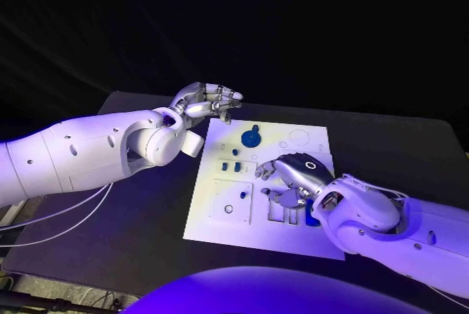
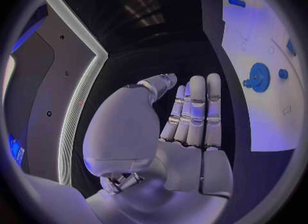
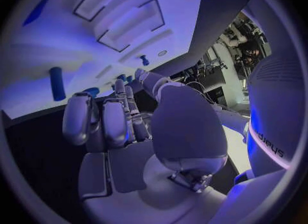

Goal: Assemble the parts on the task board

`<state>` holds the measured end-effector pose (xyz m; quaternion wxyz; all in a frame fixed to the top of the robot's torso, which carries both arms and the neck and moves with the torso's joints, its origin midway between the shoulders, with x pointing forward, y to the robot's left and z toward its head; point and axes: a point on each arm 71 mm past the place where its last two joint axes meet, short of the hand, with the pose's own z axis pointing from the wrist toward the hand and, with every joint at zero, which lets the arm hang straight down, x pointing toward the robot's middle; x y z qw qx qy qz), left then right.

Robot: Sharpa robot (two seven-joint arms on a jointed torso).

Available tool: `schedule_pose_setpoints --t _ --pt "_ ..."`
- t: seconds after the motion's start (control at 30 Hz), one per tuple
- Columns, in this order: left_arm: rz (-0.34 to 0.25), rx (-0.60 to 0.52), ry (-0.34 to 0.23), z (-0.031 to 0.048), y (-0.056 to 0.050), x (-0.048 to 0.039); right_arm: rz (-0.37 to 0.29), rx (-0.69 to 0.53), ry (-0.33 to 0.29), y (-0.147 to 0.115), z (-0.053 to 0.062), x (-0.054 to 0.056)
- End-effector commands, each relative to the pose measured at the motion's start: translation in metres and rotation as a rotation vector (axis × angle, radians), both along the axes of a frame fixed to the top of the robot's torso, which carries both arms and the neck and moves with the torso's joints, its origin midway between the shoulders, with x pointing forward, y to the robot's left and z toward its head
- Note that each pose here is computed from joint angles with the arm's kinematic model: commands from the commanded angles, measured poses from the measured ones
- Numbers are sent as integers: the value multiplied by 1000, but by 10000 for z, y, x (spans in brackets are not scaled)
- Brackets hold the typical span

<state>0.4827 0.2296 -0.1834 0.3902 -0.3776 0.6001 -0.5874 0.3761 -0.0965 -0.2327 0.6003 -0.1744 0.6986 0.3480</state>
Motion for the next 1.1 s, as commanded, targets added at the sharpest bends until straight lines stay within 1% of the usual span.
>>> schedule_pose_setpoints --t 0.03,0.13,0.23,0.3,0.37,0.6,0.87,1.1 --pt "-20 -13 2 8 -14 -10 -35 68 69 -151 118 80" --pt "-21 -13 4 6 -6 -12 -63 56 111 -310 217 172" --pt "-23 -13 6 2 -2 -14 -90 7 154 -467 301 259" --pt "-25 -14 8 -2 -2 -15 -101 -35 163 -554 342 302" --pt "-26 -15 10 -7 -3 -16 -112 -81 159 -635 368 347" --pt "-18 -14 8 -10 3 -16 -126 -161 129 -705 366 414" --pt "-3 -15 -2 -5 23 -14 -111 -221 149 -648 281 426" --pt "-1 -16 -3 -5 24 -14 -115 -216 145 -589 257 445"
